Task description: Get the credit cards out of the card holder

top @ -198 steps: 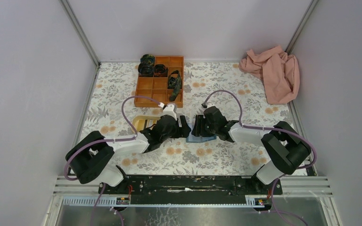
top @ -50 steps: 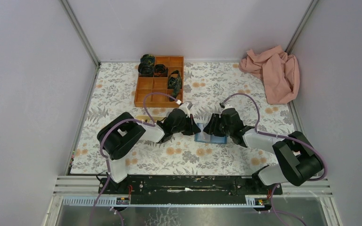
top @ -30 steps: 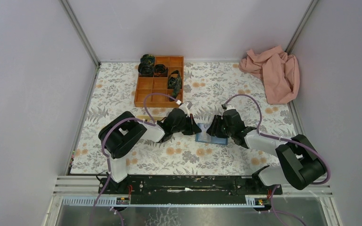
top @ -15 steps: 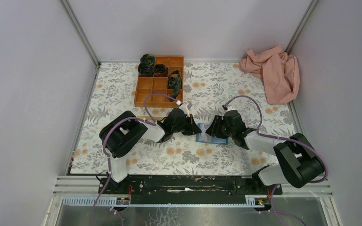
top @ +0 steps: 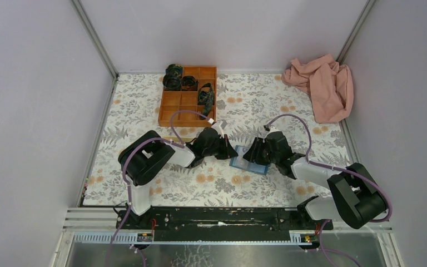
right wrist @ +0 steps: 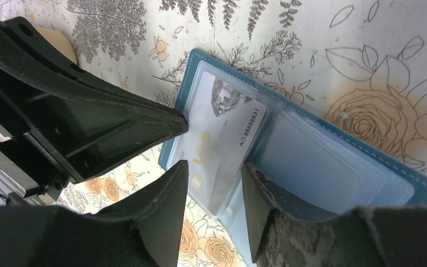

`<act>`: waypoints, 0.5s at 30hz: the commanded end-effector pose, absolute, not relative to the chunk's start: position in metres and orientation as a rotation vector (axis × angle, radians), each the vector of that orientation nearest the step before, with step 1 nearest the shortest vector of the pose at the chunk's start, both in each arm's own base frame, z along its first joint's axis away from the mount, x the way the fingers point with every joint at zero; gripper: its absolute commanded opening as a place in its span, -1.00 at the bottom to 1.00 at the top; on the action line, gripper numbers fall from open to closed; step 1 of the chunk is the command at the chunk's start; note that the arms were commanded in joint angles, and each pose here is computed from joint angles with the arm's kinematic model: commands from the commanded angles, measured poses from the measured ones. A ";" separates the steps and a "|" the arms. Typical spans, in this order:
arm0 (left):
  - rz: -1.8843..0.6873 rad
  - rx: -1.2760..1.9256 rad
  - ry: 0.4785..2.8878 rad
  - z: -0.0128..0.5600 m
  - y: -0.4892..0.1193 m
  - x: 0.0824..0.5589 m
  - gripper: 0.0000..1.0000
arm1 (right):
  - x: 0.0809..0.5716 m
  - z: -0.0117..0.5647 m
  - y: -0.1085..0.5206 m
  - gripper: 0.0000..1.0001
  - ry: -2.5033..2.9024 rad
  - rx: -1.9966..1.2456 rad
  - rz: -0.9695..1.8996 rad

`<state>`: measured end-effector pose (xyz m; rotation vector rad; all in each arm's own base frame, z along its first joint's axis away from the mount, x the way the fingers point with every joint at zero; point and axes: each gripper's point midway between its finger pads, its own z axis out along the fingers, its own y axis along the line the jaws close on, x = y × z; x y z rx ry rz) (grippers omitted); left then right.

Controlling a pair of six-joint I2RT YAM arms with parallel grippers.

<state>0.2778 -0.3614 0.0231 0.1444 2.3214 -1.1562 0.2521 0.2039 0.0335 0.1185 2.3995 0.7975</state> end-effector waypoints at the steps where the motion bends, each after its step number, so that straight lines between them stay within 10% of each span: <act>1: -1.127 0.153 2.417 -0.002 -0.357 0.267 -1.00 | 0.255 0.059 0.226 -0.06 2.313 0.094 0.969; 15: -1.138 0.160 2.427 -0.005 -0.359 0.265 -1.00 | 0.267 0.083 0.233 -0.11 2.233 0.090 1.008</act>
